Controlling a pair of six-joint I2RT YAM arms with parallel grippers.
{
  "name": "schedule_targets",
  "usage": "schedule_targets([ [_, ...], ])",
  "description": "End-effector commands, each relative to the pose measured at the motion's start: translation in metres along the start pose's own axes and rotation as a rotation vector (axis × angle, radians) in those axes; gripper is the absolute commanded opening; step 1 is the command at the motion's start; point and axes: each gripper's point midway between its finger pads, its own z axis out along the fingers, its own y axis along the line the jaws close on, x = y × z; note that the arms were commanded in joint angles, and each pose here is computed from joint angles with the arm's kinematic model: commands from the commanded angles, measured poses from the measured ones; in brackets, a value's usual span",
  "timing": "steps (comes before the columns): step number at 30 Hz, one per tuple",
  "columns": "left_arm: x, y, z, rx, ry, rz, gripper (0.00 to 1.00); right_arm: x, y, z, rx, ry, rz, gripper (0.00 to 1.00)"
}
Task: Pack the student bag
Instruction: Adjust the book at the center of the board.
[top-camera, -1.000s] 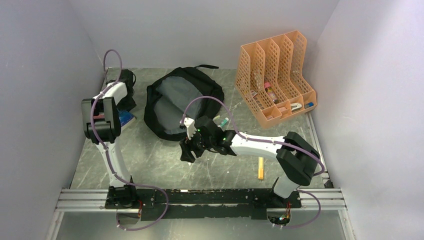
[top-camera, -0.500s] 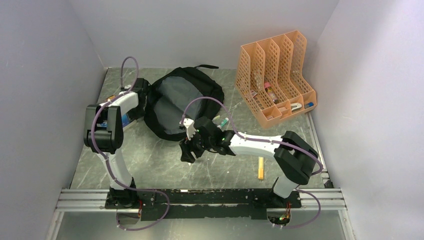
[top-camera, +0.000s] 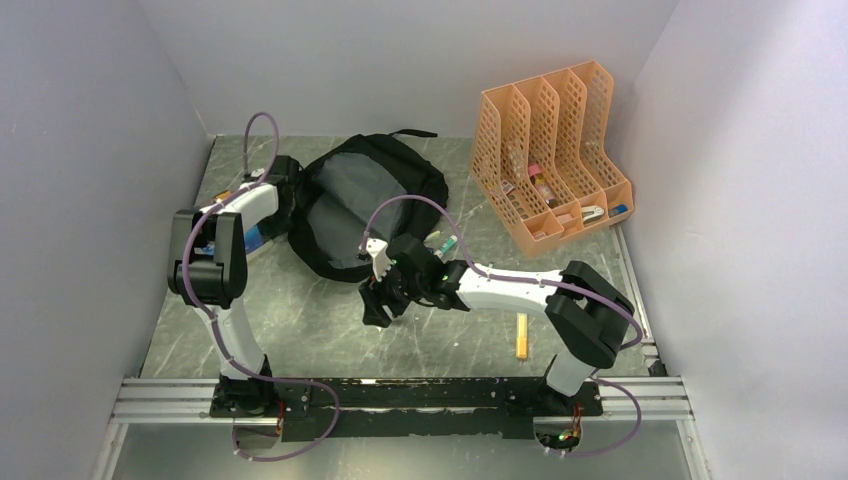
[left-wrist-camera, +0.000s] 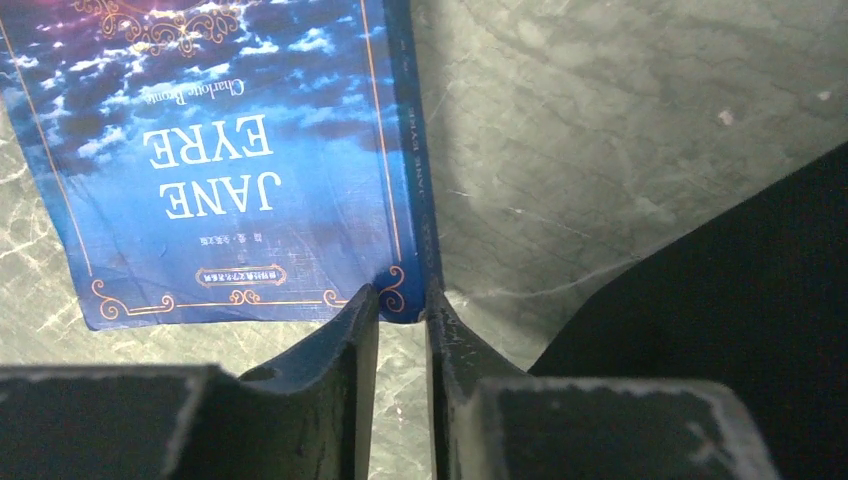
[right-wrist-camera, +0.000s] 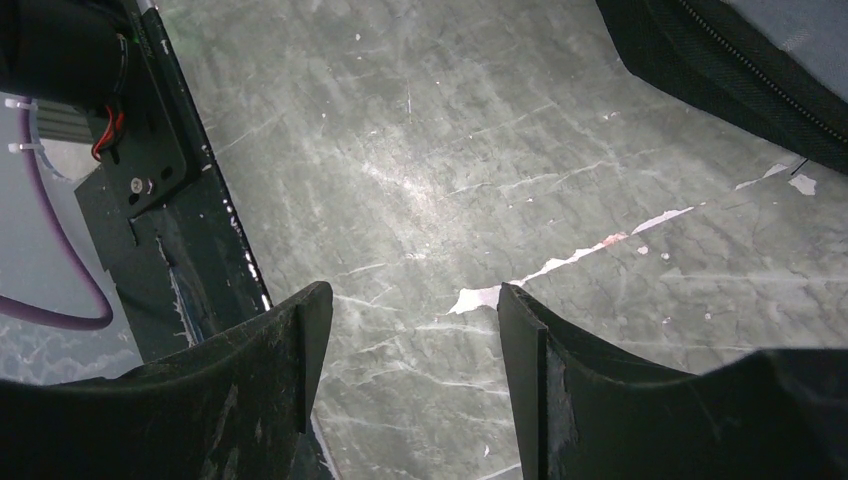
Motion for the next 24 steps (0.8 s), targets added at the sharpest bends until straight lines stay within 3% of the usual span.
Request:
schedule_targets([
  [1, 0.049, -0.018, 0.009, 0.081, 0.161, 0.043, 0.18, -0.01, -0.002, 0.0, 0.013, -0.015, -0.009, 0.65],
  [4, 0.053, -0.018, 0.01, 0.085, 0.171, 0.044, 0.06, -0.01, -0.002, 0.001, 0.009, -0.015, -0.009, 0.66],
  [13, 0.057, -0.022, 0.006, 0.099, 0.174, 0.046, 0.05, -0.009, -0.003, 0.002, 0.012, -0.011, -0.006, 0.66],
  [24, 0.087, -0.059, -0.016, 0.189, 0.184, 0.105, 0.05, -0.006, -0.004, 0.004, 0.01, 0.0, -0.001, 0.66],
])
